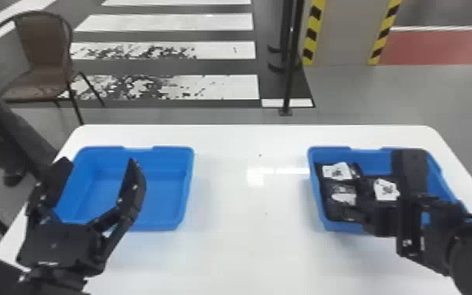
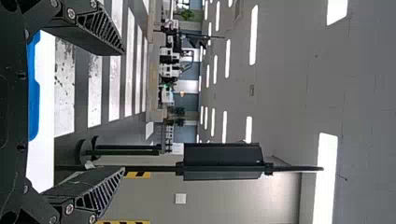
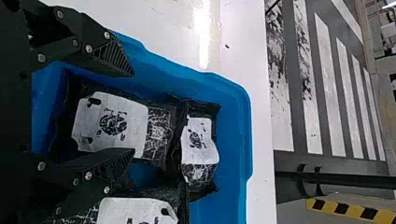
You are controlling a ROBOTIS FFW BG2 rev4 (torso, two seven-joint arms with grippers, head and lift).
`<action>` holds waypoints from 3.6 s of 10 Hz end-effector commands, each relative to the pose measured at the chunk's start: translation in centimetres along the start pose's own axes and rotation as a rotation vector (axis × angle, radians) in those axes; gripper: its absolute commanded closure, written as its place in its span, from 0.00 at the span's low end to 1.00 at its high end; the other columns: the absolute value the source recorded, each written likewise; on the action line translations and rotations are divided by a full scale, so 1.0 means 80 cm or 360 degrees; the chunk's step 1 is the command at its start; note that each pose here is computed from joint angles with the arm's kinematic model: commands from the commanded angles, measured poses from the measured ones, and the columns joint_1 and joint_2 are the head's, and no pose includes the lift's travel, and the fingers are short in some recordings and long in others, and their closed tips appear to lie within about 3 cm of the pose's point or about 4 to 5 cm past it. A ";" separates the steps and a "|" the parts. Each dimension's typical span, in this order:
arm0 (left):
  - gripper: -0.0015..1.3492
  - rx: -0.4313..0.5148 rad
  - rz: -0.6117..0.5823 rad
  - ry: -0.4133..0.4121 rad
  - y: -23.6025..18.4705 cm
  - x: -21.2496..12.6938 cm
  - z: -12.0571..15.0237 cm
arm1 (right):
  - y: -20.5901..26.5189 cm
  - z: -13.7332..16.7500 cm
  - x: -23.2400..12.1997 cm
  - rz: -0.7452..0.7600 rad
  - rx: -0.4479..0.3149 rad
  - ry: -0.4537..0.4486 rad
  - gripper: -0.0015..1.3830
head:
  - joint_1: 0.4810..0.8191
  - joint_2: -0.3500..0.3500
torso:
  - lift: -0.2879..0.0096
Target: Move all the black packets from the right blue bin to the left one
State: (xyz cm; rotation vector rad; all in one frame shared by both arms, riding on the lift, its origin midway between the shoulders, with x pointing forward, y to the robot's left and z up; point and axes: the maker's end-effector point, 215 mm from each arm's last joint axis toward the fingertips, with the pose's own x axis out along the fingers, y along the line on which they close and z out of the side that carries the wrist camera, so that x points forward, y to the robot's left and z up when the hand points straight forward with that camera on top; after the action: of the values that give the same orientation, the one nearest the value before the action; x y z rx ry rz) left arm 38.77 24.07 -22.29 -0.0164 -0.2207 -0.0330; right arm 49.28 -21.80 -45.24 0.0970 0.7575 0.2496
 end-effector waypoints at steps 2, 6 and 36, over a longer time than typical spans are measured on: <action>0.12 0.0002 -0.0002 0.0003 0.000 0.000 -0.001 | -0.013 -0.004 0.003 -0.0062 0.0003 0.0059 0.36 | 0.63 0.54 | 0.50; 0.12 0.0000 0.0003 0.0003 0.001 0.000 -0.001 | -0.017 -0.030 0.006 -0.0098 -0.0002 0.0233 0.27 | 0.63 0.51 | 0.50; 0.11 -0.0118 -0.0208 0.0179 -0.063 0.020 -0.040 | 0.434 0.068 -0.081 0.1663 -0.0063 -0.0654 0.78 | 0.63 1.00 | 0.50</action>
State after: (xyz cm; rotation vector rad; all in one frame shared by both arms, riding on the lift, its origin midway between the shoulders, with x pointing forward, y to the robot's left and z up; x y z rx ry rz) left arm 40.84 18.89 -24.82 -0.0683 -0.1132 -0.1719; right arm 42.23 9.82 -30.70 0.4919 0.2254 1.1918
